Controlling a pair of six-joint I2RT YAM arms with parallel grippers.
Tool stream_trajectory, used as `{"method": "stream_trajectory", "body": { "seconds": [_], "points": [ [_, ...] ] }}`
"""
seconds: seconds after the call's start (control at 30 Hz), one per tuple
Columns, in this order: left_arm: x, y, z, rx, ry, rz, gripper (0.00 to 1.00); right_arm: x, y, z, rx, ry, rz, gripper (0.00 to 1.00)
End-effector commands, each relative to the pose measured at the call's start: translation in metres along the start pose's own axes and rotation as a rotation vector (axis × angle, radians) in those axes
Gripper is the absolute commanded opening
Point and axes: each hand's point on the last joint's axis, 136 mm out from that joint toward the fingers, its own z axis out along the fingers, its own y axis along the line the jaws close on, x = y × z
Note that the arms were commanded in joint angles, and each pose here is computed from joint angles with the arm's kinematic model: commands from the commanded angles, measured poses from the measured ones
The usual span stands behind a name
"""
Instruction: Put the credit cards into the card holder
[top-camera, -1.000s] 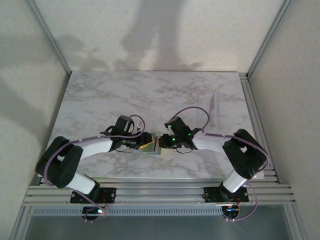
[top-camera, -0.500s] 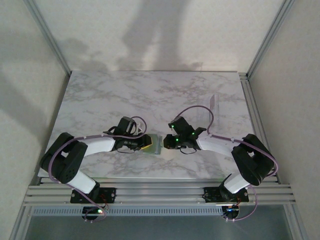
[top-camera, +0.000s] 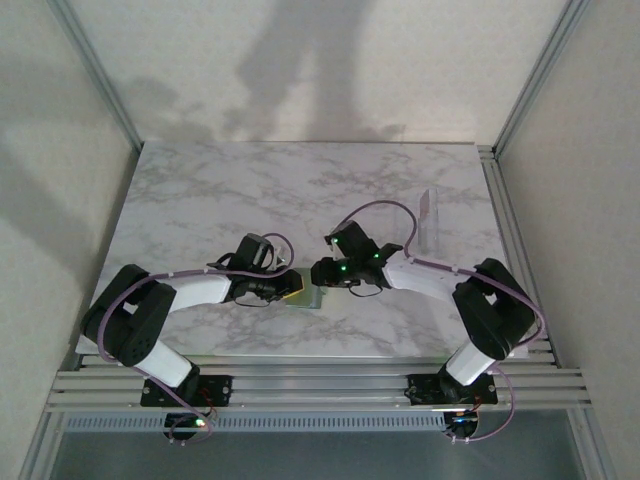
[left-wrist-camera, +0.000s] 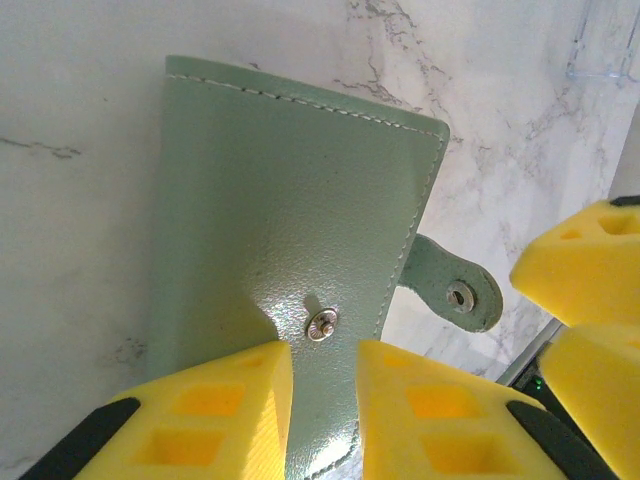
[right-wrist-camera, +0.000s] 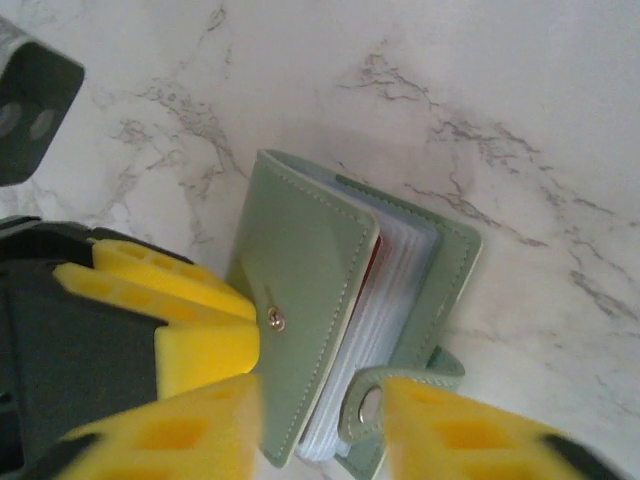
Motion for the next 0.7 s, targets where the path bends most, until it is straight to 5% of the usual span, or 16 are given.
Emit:
{"method": "stream_trajectory", "body": {
  "seconds": [0.0, 0.1, 0.37, 0.43, 0.47, 0.67],
  "points": [
    [0.002, 0.018, 0.005, -0.081, 0.002, -0.017, 0.23, 0.004, -0.007, 0.006, 0.070, 0.025, 0.001, 0.15],
    [0.001, 0.013, 0.002, -0.070, -0.004, -0.012, 0.23, 0.006, -0.013, 0.005, 0.094, 0.023, 0.011, 0.01],
    [-0.005, 0.002, -0.005, -0.058, -0.030, 0.000, 0.25, 0.014, -0.023, -0.005, 0.133, 0.022, 0.016, 0.00],
    [-0.006, 0.002, -0.005, -0.060, -0.028, -0.002, 0.25, 0.014, -0.021, -0.006, 0.127, 0.024, 0.009, 0.28],
    [-0.006, 0.002, -0.005, -0.061, -0.027, 0.000, 0.25, 0.013, -0.020, -0.007, 0.122, 0.020, 0.008, 0.33],
    [-0.005, 0.003, -0.004, -0.062, -0.022, -0.005, 0.25, 0.008, -0.003, -0.003, 0.091, 0.034, -0.033, 0.46]
  ]
}}
